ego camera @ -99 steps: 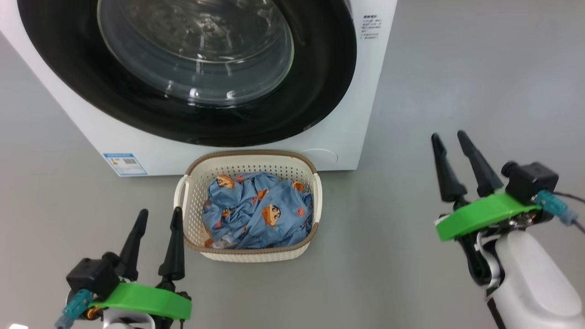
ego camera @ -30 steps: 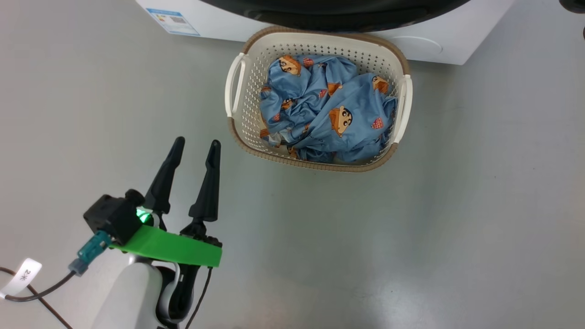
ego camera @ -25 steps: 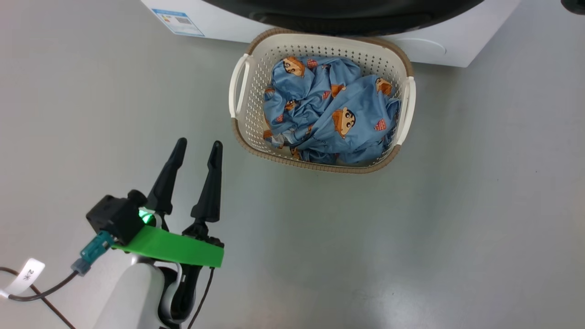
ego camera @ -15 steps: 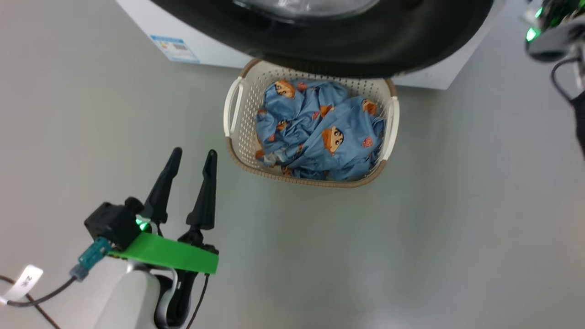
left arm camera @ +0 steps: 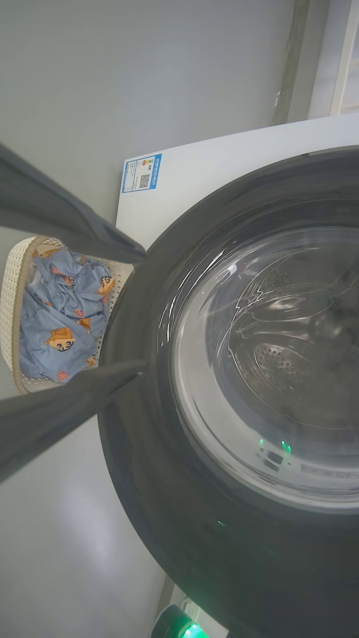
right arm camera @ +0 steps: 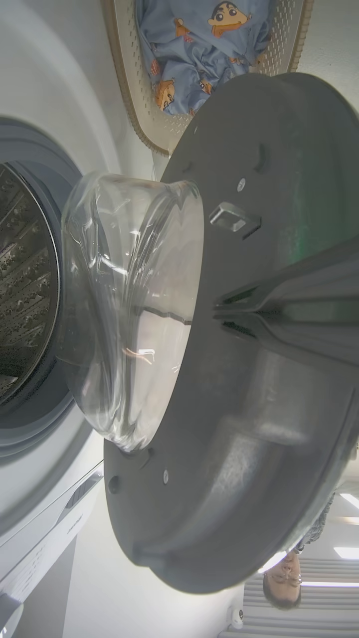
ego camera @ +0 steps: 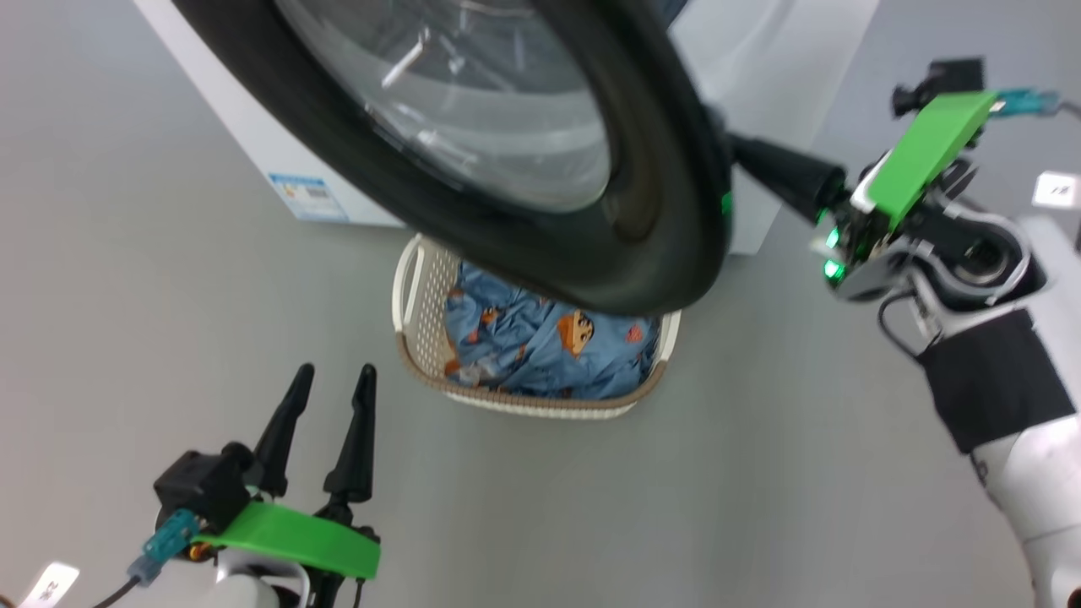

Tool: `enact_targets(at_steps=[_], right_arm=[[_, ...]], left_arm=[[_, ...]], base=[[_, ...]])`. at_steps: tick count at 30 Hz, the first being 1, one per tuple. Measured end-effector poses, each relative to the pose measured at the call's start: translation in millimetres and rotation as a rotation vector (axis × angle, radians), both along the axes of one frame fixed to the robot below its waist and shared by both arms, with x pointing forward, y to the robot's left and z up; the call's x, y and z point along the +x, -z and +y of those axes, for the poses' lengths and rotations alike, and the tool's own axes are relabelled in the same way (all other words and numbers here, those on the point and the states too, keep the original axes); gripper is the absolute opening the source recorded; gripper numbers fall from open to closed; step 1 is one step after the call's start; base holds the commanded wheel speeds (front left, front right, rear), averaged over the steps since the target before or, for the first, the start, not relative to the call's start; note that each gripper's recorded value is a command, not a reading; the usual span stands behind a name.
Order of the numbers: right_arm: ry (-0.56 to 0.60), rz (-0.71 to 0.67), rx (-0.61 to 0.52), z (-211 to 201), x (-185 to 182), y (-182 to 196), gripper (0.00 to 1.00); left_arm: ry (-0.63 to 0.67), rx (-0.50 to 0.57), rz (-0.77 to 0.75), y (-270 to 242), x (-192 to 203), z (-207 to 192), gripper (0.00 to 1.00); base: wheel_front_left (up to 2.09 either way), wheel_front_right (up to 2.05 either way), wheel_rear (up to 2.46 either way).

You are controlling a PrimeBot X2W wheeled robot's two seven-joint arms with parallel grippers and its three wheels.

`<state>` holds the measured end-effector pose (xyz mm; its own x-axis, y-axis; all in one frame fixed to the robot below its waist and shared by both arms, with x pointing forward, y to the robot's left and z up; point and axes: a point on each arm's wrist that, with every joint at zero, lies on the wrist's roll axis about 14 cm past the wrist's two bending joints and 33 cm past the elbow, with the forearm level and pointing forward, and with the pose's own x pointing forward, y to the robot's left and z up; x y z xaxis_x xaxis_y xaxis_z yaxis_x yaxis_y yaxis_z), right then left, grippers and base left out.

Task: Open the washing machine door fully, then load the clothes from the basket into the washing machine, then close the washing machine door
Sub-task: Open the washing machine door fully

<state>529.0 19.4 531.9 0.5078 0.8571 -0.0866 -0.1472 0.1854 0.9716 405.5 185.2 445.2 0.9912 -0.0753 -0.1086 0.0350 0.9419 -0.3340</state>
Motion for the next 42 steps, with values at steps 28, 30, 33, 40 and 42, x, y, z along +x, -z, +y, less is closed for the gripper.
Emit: enact_targets(at_steps=[28,30,33,40,42], right_arm=[[-0.217,-0.022,0.041,54,-104,-25,0.00],[-0.232,-0.016,0.037,58,-110,-23,0.00],[-0.262,-0.008,0.037,66,-119,-20,0.00],[-0.332,0.016,0.044,87,-140,-14,0.00],[-0.352,0.015,0.044,94,-144,-15,0.00]], left_arm=[[-0.113,0.030,-0.044,-20,-57,37,1.00],[-0.128,0.029,-0.038,-18,-64,40,1.00],[-0.151,0.035,-0.046,-21,-70,47,1.00],[-0.213,0.048,-0.048,-22,-91,64,1.00],[-0.231,0.048,-0.054,-24,-96,69,1.00]], base=[[0.00,0.00,0.00],[0.00,0.00,0.00],[0.00,0.00,0.00],[0.00,0.00,0.00],[0.00,0.00,0.00]])
